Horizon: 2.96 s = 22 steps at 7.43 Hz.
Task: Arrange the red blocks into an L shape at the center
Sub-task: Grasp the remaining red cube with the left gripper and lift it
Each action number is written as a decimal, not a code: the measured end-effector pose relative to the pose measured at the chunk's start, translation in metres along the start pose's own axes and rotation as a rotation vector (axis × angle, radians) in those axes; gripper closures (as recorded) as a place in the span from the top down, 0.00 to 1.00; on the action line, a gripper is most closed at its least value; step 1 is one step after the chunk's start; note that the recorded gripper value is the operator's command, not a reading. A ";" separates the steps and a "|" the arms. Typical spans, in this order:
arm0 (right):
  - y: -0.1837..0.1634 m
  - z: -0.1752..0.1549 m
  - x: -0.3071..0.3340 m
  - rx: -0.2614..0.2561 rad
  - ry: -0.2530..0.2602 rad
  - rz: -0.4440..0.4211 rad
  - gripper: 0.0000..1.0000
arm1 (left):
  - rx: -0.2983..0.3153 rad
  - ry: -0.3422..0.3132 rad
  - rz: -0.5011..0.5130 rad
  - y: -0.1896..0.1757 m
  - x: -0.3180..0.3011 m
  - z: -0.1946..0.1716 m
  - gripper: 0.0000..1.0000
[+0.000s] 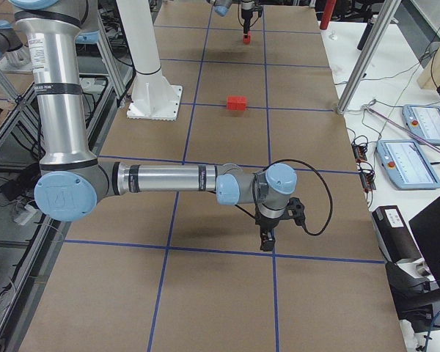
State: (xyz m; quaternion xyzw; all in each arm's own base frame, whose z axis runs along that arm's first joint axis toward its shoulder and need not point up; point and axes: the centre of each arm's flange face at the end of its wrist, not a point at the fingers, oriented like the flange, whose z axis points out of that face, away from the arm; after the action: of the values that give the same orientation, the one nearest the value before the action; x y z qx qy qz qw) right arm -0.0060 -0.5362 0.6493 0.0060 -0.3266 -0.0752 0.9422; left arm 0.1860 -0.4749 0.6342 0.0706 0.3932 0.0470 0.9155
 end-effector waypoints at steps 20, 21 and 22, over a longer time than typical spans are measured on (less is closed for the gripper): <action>0.002 0.002 0.001 -0.004 0.001 0.005 1.00 | 0.268 0.250 0.568 -0.094 0.267 -0.091 0.00; 0.003 0.003 0.003 -0.006 0.001 0.008 1.00 | 0.259 0.274 0.599 -0.095 0.300 -0.092 0.00; 0.005 0.004 0.004 -0.009 0.002 0.011 1.00 | 0.218 0.278 0.616 -0.093 0.328 -0.085 0.00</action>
State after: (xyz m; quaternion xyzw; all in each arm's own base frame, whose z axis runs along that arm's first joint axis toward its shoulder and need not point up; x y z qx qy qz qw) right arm -0.0052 -0.5319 0.6553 0.0000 -0.3255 -0.0714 0.9428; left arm 0.3518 -0.5121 0.3267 0.2759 0.4770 0.2877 0.7833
